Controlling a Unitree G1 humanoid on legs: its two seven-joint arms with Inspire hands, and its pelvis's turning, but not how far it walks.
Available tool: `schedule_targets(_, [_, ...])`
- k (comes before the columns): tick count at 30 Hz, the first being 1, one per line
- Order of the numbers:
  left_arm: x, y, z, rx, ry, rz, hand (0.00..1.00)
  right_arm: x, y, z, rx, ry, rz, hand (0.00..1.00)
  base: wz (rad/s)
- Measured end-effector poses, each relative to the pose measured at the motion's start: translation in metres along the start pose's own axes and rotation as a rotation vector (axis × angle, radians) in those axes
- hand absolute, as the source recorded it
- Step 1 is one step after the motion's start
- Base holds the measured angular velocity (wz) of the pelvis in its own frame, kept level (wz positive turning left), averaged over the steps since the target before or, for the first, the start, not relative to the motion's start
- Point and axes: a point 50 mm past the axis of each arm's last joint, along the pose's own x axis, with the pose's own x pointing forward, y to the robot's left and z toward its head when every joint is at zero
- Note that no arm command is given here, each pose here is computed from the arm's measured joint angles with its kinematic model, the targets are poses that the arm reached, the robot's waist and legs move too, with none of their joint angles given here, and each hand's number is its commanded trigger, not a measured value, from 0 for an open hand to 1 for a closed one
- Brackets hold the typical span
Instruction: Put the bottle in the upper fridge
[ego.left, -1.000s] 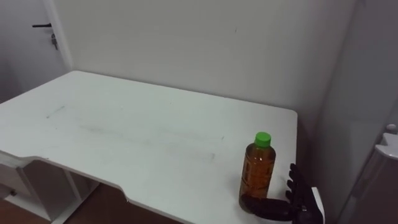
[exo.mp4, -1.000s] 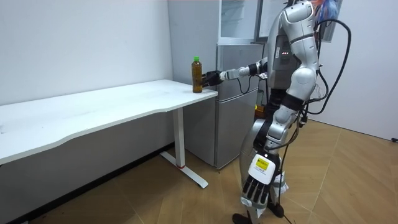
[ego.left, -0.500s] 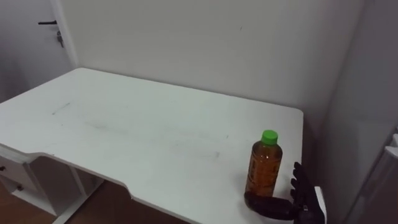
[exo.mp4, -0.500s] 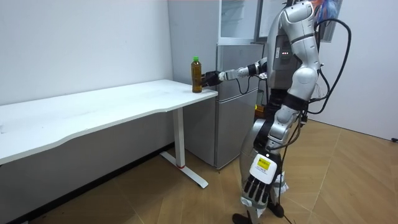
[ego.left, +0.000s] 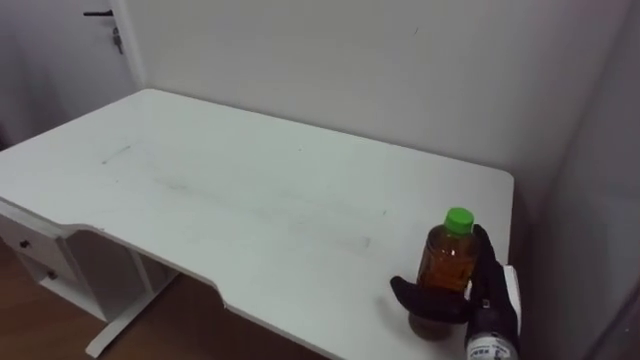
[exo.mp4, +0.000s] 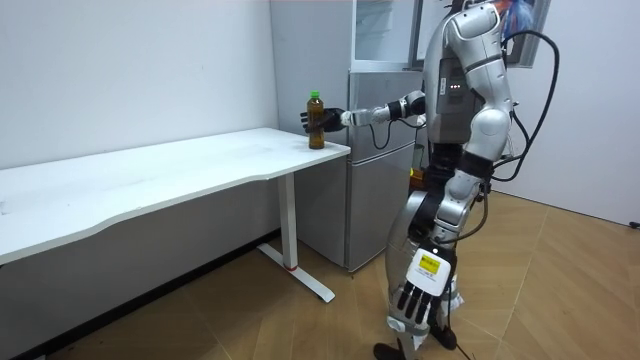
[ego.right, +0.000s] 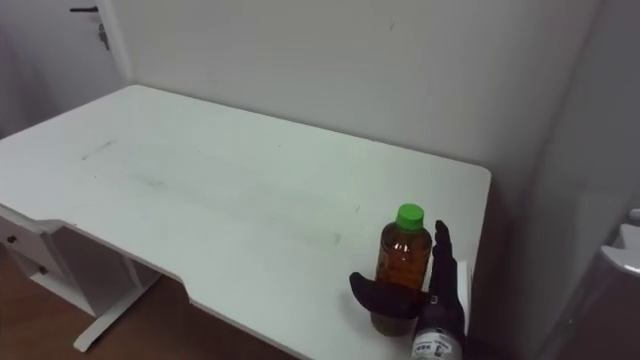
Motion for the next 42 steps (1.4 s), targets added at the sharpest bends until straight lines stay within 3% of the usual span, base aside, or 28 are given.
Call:
schedule_targets(23, [0.002, 0.002, 0.003, 0.020, -0.009, -0.001, 0.00, 0.001, -0.002, -0.002, 0.010, 0.009, -0.031, 0.00, 0.02])
schedule_targets(29, [0.002, 0.003, 0.003, -0.002, -0.006, -0.001, 0.00, 0.003, -0.007, -0.019, 0.027, 0.107, -0.054, 0.00, 0.00])
schedule_targets(30, [0.002, 0.003, 0.003, -0.017, -0.005, -0.002, 0.00, 0.003, -0.009, -0.023, 0.030, 0.128, -0.061, 1.00, 0.00])
schedule_targets(42, [0.002, 0.002, 0.000, -0.036, 0.015, -0.005, 0.00, 0.006, -0.020, -0.029, 0.046, 0.151, -0.100, 1.00, 0.00])
